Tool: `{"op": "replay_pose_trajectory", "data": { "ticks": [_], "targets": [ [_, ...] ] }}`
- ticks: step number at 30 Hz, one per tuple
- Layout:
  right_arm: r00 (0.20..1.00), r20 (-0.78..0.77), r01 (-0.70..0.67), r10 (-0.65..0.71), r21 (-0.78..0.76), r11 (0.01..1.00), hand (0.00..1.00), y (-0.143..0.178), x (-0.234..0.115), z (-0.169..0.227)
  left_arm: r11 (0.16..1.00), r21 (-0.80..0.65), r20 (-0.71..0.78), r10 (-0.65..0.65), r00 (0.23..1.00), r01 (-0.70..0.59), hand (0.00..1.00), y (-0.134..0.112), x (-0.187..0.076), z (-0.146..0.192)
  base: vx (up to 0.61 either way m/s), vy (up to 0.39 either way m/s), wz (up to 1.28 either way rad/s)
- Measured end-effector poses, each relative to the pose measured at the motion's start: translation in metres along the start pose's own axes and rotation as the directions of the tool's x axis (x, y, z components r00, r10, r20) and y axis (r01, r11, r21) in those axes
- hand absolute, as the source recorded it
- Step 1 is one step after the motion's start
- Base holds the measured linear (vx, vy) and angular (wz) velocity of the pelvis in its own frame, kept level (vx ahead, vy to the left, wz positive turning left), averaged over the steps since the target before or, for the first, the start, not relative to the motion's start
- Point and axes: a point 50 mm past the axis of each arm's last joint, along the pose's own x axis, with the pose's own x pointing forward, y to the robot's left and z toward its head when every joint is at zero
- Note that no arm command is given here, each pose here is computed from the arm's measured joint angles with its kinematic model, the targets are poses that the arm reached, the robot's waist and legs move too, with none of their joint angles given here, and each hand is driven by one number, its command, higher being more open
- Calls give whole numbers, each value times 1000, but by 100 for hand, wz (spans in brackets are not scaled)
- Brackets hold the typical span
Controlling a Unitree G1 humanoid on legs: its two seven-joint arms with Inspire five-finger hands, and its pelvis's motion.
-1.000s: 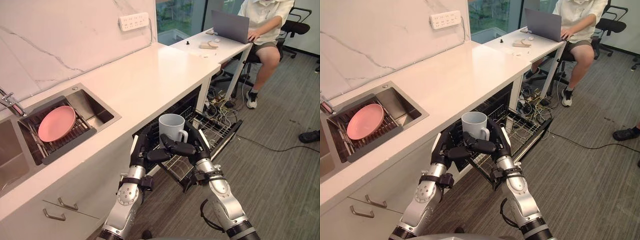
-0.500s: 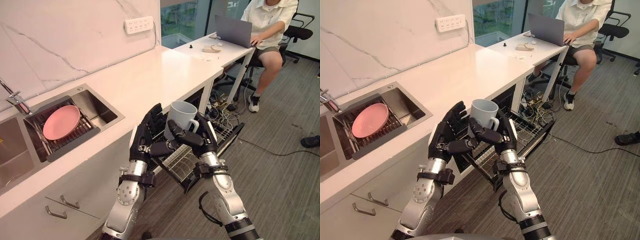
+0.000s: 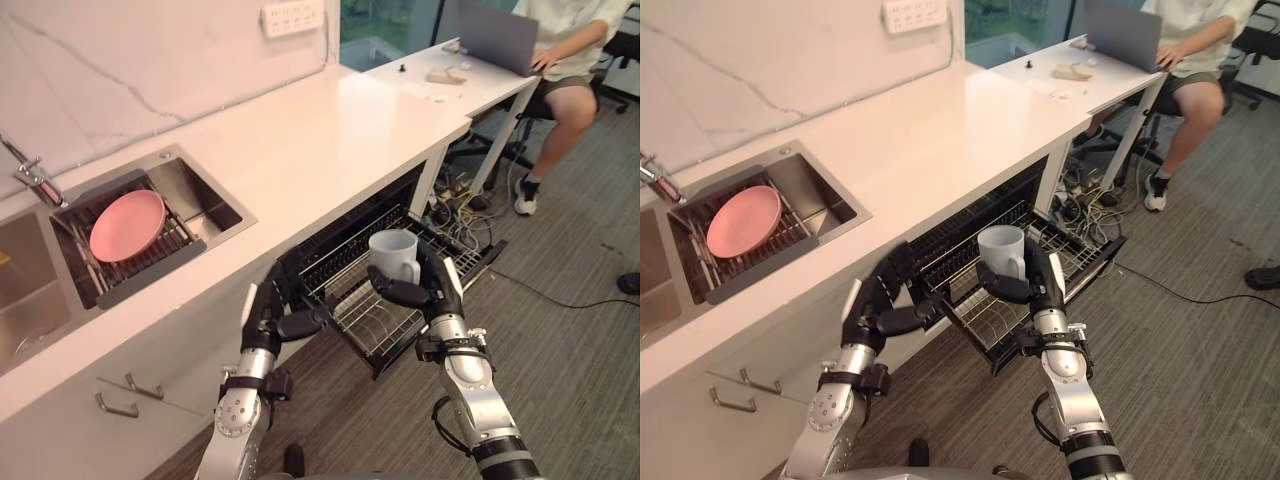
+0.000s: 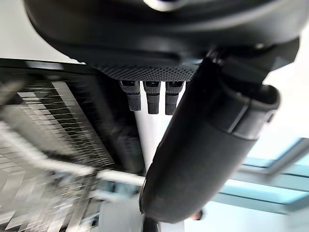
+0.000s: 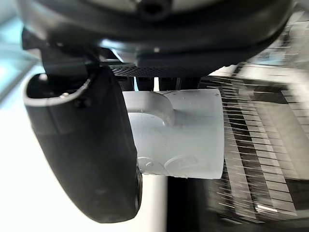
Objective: Walk over to the sink, pick up the cup, carry it to the dishwasher, place the cup inside the dishwasher, then close the dishwasher door
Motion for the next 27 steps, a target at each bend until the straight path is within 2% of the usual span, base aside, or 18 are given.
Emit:
{"op": "replay_pose_trajectory", "data": {
  "ticks": [3,6,11,15,16,27],
  "targets": [
    [995,-101,16,-21,-54,998,30,-11,16,-13,998,0,-71,57,996,-57,90,18,-9,-14,-42,-7,32],
    [994,-100,42,-50,-84,996,30,-19,31,-6,994,-3,-86,113,990,-113,90,31,-13,-17,-106,-3,20],
    [984,-45,166,-172,-112,980,30,-49,77,40,975,13,-142,221,965,-222,90,60,-20,-28,-111,10,11],
    [960,-5,278,-279,-86,957,30,-72,96,73,963,29,-156,267,951,-266,90,68,-19,-31,-65,11,12],
    [951,-3,308,-309,-84,948,90,-80,99,80,962,29,-149,272,951,-271,90,69,-16,-30,-26,-4,9],
    [935,-91,337,-343,-74,939,90,-84,110,86,955,19,-105,295,950,-295,90,66,1,-22,-2,-10,1]
  ]
}}
